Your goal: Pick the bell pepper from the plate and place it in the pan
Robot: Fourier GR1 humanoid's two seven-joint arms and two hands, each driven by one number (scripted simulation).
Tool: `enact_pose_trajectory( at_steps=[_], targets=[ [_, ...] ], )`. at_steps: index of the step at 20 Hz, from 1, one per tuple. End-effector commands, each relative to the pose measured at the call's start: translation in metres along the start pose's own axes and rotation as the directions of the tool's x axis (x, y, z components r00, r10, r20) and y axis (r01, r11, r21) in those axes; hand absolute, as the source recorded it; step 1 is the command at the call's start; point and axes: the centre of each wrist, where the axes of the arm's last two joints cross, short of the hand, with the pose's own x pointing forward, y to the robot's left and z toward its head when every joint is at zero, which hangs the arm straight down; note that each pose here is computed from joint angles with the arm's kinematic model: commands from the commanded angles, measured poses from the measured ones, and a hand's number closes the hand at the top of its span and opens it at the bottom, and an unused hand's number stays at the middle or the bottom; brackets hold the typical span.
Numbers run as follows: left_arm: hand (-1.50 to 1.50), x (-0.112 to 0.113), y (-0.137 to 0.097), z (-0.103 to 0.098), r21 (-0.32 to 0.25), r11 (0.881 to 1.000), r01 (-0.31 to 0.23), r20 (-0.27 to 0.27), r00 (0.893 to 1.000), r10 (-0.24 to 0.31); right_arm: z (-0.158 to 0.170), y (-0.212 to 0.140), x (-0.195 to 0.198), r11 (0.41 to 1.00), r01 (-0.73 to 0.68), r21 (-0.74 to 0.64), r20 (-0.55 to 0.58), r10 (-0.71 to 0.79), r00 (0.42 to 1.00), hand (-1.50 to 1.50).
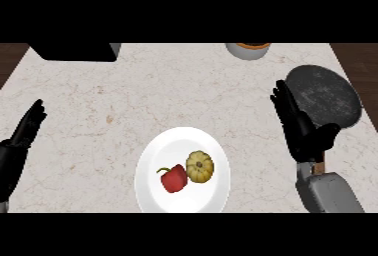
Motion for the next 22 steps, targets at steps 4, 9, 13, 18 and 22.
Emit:
enact_pose_trajectory(
  at_steps=[4,9,13,18,22],
  targets=[
    [0.0,-0.036,-0.062,0.023,0.146,0.93,-0.338,-0.286,0.885,0.367,0.021,0.074,0.006,0.967,0.097,0.237,0.116,-0.128,0.985,1.5],
    [0.0,-0.047,-0.105,0.035,0.259,0.839,-0.478,-0.43,0.721,0.543,0.061,0.099,-0.017,0.976,-0.174,0.129,0.325,0.124,0.938,1.5],
    [0.0,-0.05,-0.101,0.033,0.296,0.825,-0.482,-0.425,0.707,0.566,0.128,0.147,-0.034,0.97,-0.221,0.105,0.472,0.147,0.869,-1.5],
    [0.0,-0.038,-0.115,0.024,0.272,0.827,-0.492,-0.428,0.708,0.562,0.192,0.169,-0.053,0.93,-0.359,-0.079,0.446,0.355,0.821,-1.5],
    [0.0,-0.034,-0.12,0.014,0.256,0.831,-0.495,-0.428,0.712,0.556,0.158,0.17,-0.035,0.886,-0.424,-0.185,0.378,0.463,0.802,-1.5]
  ],
)
